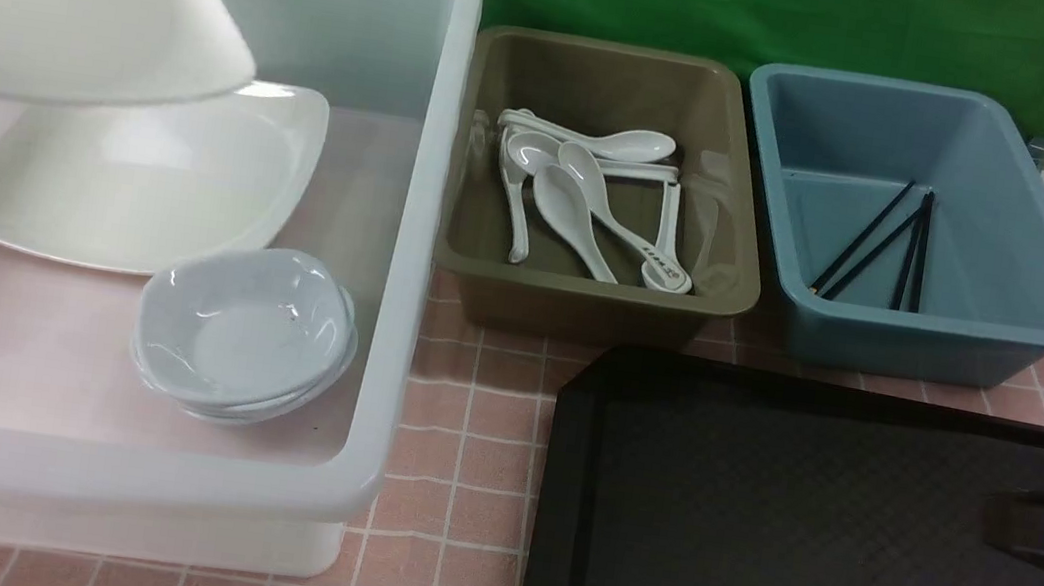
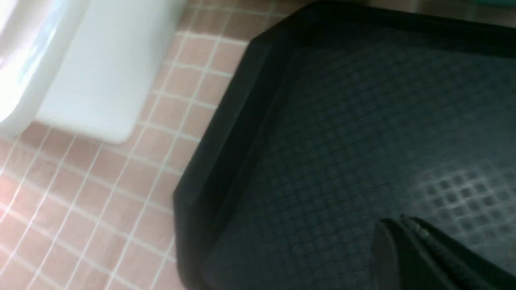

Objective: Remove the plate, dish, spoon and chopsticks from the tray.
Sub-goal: Use the left arm to put the plate into the large storage box on the left

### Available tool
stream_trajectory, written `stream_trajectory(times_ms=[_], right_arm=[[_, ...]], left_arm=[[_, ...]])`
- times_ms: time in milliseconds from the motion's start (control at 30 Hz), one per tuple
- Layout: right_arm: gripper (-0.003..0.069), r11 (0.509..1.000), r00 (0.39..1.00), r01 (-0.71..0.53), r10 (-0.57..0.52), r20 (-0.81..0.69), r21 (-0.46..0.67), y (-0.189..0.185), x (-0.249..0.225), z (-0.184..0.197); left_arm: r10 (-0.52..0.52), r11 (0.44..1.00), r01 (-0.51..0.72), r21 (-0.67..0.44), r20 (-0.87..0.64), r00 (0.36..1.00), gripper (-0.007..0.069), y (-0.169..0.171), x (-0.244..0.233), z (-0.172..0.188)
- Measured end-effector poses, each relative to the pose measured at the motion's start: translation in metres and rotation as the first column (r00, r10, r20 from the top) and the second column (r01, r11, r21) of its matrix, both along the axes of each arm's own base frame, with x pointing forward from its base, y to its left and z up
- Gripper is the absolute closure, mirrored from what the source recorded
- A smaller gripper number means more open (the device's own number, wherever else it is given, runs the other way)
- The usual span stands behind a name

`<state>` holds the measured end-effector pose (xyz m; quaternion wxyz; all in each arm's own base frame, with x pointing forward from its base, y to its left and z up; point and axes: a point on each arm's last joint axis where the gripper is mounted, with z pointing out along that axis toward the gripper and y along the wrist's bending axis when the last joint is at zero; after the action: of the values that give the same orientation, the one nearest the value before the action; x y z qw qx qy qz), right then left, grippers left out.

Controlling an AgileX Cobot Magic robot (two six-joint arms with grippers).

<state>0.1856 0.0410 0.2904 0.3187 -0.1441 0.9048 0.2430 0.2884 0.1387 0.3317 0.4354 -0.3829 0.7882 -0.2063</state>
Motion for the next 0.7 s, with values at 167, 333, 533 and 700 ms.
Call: stream_trajectory(times_ms=[167, 333, 533, 700], right_arm=[[0.0629, 0.998, 0.998, -0.064, 0.064, 0.010, -0.010, 0.009, -0.002, 0.000], [0.0629, 0.996, 0.996, -0.090, 0.091, 0.017, -0.022, 0.012, -0.003, 0.000], [0.0629, 0.995, 0.995, -0.098, 0.099, 0.021, -0.031, 0.012, -0.003, -0.001], [0.0629, 0.994, 0.995, -0.102, 0.103, 0.017, -0.030, 0.012, -0.004, -0.001]], left_arm=[[-0.007, 1.000, 0.005, -0.020, -0.054, 0.999, 0.0601, 0.010, 0.015, -0.033], [-0.071, 0.997, 0.071, -0.002, -0.057, 0.996, 0.0601, 0.016, 0.030, -0.052], [-0.153, 0.986, 0.158, 0.043, -0.109, 0.982, 0.0601, 0.028, 0.051, -0.074], [-0.258, 0.961, 0.270, 0.054, -0.165, 0.952, 0.0601, 0.035, 0.067, -0.079]])
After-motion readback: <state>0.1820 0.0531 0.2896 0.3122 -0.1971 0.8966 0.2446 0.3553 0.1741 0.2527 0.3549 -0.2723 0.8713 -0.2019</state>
